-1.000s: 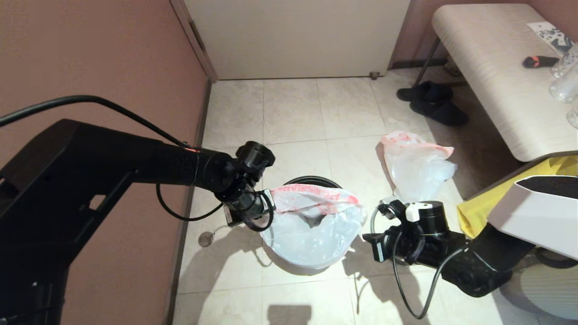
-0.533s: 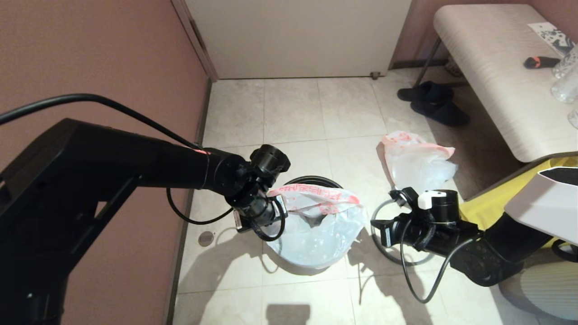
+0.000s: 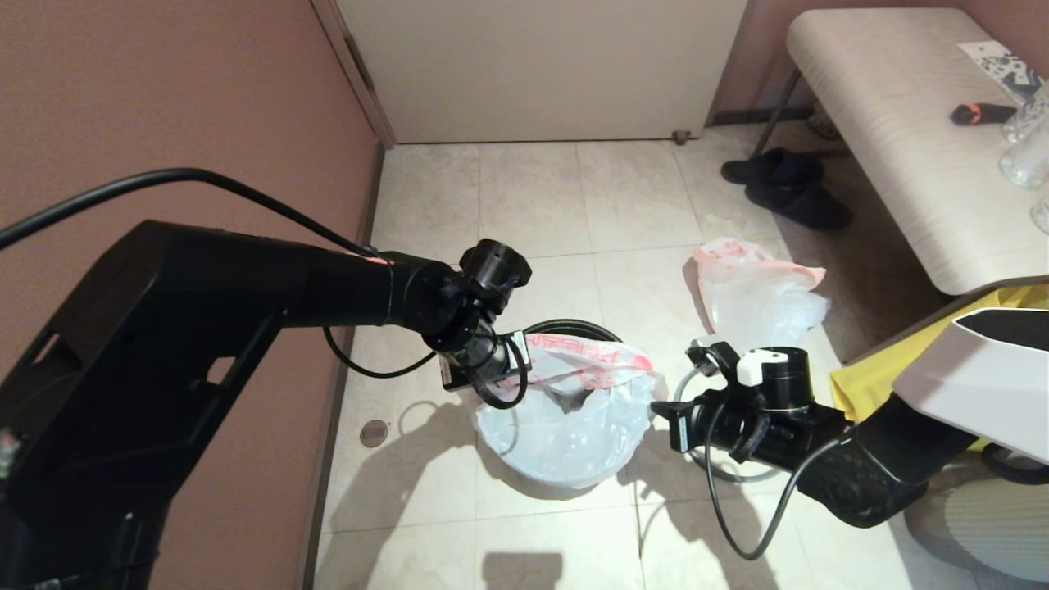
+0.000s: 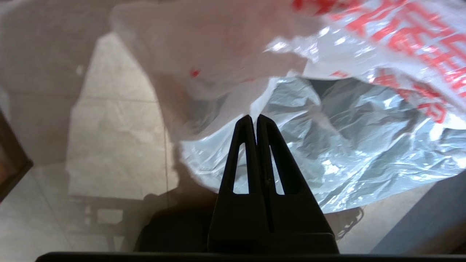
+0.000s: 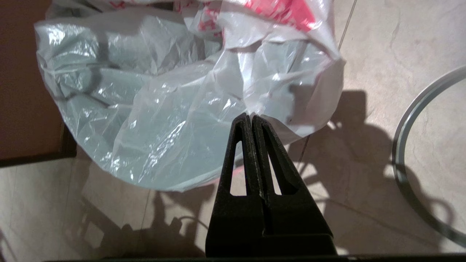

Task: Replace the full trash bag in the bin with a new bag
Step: Put the new garbage bag on the trash can

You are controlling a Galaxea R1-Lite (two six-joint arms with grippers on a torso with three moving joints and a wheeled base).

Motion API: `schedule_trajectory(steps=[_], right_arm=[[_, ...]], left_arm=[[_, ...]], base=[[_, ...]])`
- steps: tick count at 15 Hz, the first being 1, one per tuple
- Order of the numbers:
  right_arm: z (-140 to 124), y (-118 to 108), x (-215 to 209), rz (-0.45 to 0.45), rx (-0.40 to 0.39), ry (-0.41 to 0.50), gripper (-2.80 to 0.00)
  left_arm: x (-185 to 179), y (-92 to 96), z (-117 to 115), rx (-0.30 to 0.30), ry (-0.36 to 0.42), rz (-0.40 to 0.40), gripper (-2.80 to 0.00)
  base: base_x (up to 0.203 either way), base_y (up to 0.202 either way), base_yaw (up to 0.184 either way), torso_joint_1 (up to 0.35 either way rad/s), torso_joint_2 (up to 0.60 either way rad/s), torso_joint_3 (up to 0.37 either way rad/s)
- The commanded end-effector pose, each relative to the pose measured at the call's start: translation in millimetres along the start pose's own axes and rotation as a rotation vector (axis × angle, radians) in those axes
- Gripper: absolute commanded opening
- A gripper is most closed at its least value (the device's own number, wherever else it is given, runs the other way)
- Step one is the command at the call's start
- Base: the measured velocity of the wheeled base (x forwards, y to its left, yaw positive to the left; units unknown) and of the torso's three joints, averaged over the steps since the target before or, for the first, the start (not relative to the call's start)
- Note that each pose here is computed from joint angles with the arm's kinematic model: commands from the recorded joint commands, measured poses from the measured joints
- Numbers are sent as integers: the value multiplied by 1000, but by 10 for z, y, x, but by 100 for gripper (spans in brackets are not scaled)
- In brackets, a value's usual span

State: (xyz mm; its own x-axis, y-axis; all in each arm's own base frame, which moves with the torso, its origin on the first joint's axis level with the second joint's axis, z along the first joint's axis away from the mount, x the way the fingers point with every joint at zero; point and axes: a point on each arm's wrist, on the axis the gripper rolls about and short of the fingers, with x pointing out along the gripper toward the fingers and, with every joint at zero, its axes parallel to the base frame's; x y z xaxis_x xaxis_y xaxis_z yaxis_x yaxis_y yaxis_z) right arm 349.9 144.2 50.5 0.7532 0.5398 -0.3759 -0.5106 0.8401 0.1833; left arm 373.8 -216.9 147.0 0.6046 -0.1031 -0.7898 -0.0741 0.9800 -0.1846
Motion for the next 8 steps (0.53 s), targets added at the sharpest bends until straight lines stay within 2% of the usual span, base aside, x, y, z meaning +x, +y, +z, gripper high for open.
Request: schedule_trajectory(steps=[1, 2, 5, 8], right_arm=[[-92, 13, 129, 17, -7, -46, -280], [-132, -22, 168, 14, -3, -59, -280], [-166, -253, 183, -26, 95, -73, -280], [-228, -332, 189, -8, 139, -55, -280]], left_arm=[[108, -62, 9, 16, 7, -16, -280], [84, -114, 32, 26, 6, -46, -280], [46, -298, -32, 70, 55, -76, -280], [197, -415, -106, 171, 43, -103, -280]], base=[[0, 0, 0, 0, 0, 0], [0, 0, 0, 0, 0, 0], [0, 0, 0, 0, 0, 0], [0, 0, 0, 0, 0, 0]])
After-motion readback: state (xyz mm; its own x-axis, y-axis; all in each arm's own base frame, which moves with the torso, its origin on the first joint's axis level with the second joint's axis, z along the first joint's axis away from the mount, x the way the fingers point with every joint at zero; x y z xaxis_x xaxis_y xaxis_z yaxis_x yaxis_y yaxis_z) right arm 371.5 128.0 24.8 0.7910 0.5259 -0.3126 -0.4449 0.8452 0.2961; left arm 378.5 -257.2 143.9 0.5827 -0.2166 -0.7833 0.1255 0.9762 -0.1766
